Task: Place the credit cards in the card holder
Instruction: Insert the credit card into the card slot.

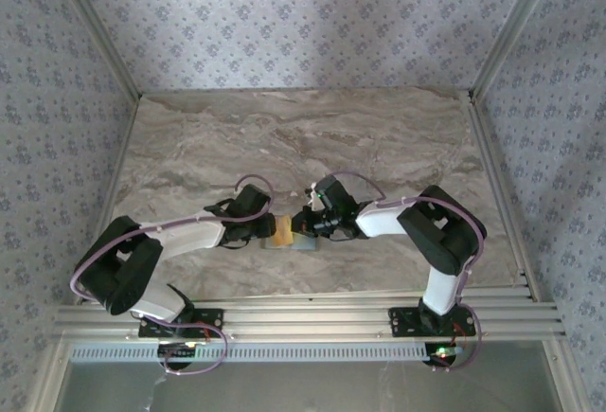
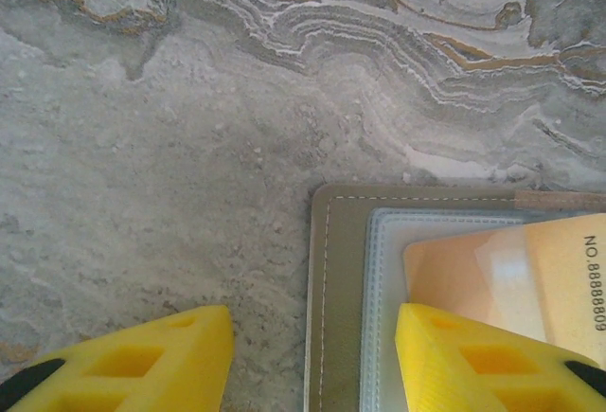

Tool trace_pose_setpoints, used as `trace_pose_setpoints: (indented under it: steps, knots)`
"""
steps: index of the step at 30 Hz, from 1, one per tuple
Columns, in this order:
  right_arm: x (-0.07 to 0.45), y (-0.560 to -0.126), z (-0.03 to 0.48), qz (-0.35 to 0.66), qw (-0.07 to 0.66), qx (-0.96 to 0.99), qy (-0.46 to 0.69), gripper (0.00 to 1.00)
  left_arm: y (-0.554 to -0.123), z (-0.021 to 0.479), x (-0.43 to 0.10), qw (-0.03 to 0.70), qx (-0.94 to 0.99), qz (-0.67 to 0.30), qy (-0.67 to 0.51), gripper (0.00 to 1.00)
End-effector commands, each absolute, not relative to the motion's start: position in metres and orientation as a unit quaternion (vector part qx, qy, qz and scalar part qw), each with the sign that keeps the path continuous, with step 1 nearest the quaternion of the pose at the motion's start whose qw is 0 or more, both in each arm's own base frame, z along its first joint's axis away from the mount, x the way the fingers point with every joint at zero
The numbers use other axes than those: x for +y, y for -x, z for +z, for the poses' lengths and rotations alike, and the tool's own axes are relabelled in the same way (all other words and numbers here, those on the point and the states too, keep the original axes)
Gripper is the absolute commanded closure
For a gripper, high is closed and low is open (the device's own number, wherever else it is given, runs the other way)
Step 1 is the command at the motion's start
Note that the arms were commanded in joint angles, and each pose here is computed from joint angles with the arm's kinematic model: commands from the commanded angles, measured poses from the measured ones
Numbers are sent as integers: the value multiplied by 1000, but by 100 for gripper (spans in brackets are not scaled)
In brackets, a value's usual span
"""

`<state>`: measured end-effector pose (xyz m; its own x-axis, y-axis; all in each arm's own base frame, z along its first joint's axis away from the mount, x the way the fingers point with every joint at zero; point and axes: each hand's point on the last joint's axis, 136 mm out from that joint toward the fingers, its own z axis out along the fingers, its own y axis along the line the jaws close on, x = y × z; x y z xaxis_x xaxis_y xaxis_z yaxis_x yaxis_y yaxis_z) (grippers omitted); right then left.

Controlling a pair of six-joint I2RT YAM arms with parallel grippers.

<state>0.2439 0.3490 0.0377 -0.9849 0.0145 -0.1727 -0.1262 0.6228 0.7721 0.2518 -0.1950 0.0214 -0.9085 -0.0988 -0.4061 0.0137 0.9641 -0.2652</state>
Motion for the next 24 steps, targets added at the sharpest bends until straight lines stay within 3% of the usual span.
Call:
trace_pose_setpoints:
  steps: [1,11,13,17,19,24]
  knots:
    - [343,-243,27,399,87,912,36,100,-213,2,-197,133,980,-144,9,49]
    - [340,-241,24,380,86,919,58,96,-216,57,-194,175,964,-197,14,48]
    - [340,-241,24,380,84,919,61,96,-217,59,-192,179,964,-198,15,55]
    - [342,-240,24,381,82,919,63,95,-220,53,-189,174,965,-194,19,83]
    - [341,-240,25,381,83,919,64,95,-221,49,-190,171,966,-191,17,92]
    - [343,-239,29,385,86,917,66,95,-223,37,-197,158,968,-194,12,99]
